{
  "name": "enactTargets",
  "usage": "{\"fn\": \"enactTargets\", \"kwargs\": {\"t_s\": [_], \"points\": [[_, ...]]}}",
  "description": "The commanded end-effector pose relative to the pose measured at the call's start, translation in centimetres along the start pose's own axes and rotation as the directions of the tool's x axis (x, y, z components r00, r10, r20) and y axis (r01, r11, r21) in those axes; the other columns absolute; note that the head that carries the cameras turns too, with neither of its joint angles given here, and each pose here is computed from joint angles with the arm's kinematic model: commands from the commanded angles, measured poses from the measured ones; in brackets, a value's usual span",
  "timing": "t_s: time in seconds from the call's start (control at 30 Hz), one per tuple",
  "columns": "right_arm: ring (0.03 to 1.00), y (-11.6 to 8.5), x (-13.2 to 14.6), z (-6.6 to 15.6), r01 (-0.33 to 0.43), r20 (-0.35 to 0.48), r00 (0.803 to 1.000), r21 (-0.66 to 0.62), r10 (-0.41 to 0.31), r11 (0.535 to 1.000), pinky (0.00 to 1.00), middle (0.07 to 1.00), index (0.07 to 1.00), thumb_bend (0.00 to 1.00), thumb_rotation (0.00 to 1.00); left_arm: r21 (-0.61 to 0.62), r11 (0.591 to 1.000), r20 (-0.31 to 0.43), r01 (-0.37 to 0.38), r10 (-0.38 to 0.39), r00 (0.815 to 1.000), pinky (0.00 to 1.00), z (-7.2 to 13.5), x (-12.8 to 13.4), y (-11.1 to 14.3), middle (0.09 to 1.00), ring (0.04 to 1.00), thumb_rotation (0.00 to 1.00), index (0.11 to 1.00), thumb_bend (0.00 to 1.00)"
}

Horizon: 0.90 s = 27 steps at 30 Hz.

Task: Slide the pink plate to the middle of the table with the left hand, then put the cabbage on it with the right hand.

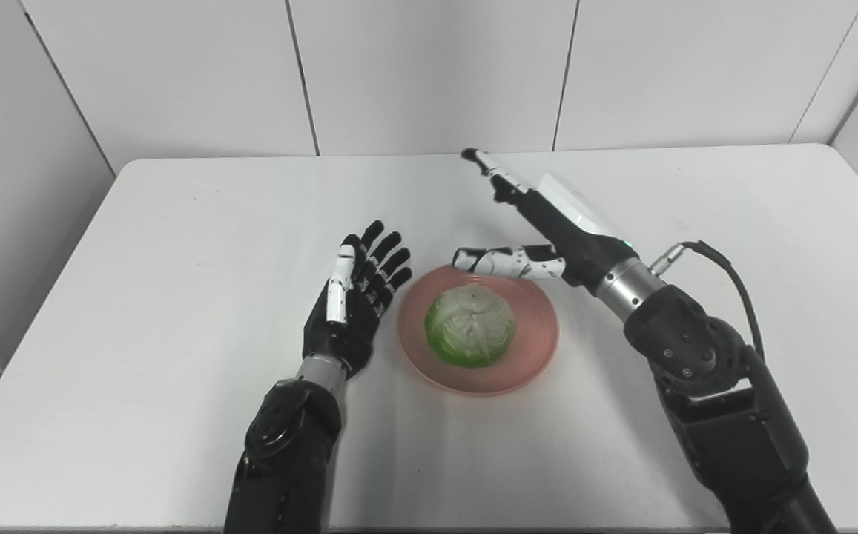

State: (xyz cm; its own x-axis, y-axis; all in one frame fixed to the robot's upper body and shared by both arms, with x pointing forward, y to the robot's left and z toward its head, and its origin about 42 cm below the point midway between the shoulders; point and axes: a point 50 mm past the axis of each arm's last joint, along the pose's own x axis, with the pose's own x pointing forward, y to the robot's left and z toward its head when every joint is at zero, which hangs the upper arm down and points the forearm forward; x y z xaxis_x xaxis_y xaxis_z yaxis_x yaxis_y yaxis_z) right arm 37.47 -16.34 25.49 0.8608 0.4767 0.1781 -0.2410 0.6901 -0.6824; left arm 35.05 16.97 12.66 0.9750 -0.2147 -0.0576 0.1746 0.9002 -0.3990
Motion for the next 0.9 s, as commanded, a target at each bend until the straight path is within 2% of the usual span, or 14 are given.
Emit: {"fn": "enactTargets", "kwargs": {"t_s": [0.0, 0.07, 0.1, 0.13, 0.17, 0.2, 0.3, 0.43, 0.47, 0.67, 0.87], "points": [[0.987, -1.1, 0.3, 1.5, 0.111, 0.083, 0.99, 0.025, -0.113, 0.994, 0.88, 1.0, 1.0, 1.0, 1.0, 0.031, 0.999, -0.006, -0.023, 0.023, 1.0, 0.96, -0.3, -0.6, 0.4, 0.981, 0.966, 1.0, 0.986, 0.36], [0.974, -0.9, 0.1, 1.2, 0.168, 0.086, 0.981, 0.054, -0.172, 0.984, 0.88, 1.0, 1.0, 1.0, 1.0, 0.066, 0.998, 0.005, -0.022, 0.021, 1.0, 0.98, -0.2, -0.9, 0.6, 0.993, 0.981, 1.0, 0.998, 0.37], [0.973, -0.8, -0.2, 0.9, 0.204, 0.09, 0.973, 0.108, -0.214, 0.973, 0.88, 1.0, 1.0, 1.0, 1.0, 0.088, 0.996, 0.017, -0.02, 0.019, 1.0, 0.99, -0.1, -1.1, 0.7, 0.995, 0.984, 1.0, 0.999, 0.37], [0.989, -0.6, -0.3, 0.6, 0.23, 0.091, 0.965, 0.148, -0.245, 0.962, 0.95, 1.0, 1.0, 0.99, 1.0, 0.103, 0.995, 0.026, -0.019, 0.016, 1.0, 1.0, -0.1, -1.3, 0.8, 0.998, 0.992, 1.0, 1.0, 0.38], [0.993, -0.4, -0.7, 0.2, 0.257, 0.09, 0.957, 0.182, -0.276, 0.949, 0.96, 1.0, 1.0, 0.99, 1.0, 0.133, 0.991, 0.04, -0.023, 0.018, 0.999, 1.0, -0.1, -1.6, 1.0, 0.999, 0.995, 1.0, 1.0, 0.38], [0.997, -0.3, -1.0, -0.2, 0.271, 0.09, 0.952, 0.2, -0.293, 0.941, 0.98, 1.0, 1.0, 0.94, 1.0, 0.153, 0.988, 0.049, -0.027, 0.02, 0.999, 1.0, 0.0, -1.7, 1.1, 1.0, 0.997, 1.0, 1.0, 0.38], [1.0, 0.6, -2.5, -1.5, 0.331, 0.017, 0.938, 0.255, -0.347, 0.909, 1.0, 1.0, 1.0, 0.87, 1.0, 0.22, 0.975, 0.074, -0.043, 0.027, 0.997, 1.0, 0.0, -2.7, 1.8, 1.0, 1.0, 1.0, 1.0, 0.41], [1.0, 2.9, -5.5, -3.3, 0.367, -0.142, 0.93, 0.375, -0.338, 0.851, 1.0, 1.0, 1.0, 0.69, 1.0, 0.282, 0.957, 0.114, -0.074, 0.043, 0.993, 1.0, -0.3, -4.4, 2.0, 1.0, 1.0, 1.0, 1.0, 0.42], [1.0, 3.5, -6.1, -3.6, 0.373, -0.171, 0.928, 0.392, -0.331, 0.841, 1.0, 1.0, 1.0, 0.67, 1.0, 0.292, 0.953, 0.12, -0.078, 0.044, 0.992, 1.0, -0.3, -4.8, 2.0, 1.0, 1.0, 1.0, 1.0, 0.42], [1.0, 6.5, -8.5, -4.9, 0.371, -0.238, 0.927, 0.473, -0.289, 0.8, 1.0, 1.0, 1.0, 0.5, 1.0, 0.378, 0.919, 0.153, -0.115, 0.06, 0.986, 1.0, -0.8, -6.9, 1.9, 1.0, 1.0, 1.0, 1.0, 0.43], [1.0, 7.5, -9.5, -5.9, 0.374, -0.254, 0.926, 0.506, -0.28, 0.777, 1.0, 1.0, 1.0, 0.39, 1.0, 0.403, 0.907, 0.137, -0.122, 0.072, 0.988, 1.0, -1.5, -8.5, 1.5, 1.0, 1.0, 1.0, 1.0, 0.43]]}}
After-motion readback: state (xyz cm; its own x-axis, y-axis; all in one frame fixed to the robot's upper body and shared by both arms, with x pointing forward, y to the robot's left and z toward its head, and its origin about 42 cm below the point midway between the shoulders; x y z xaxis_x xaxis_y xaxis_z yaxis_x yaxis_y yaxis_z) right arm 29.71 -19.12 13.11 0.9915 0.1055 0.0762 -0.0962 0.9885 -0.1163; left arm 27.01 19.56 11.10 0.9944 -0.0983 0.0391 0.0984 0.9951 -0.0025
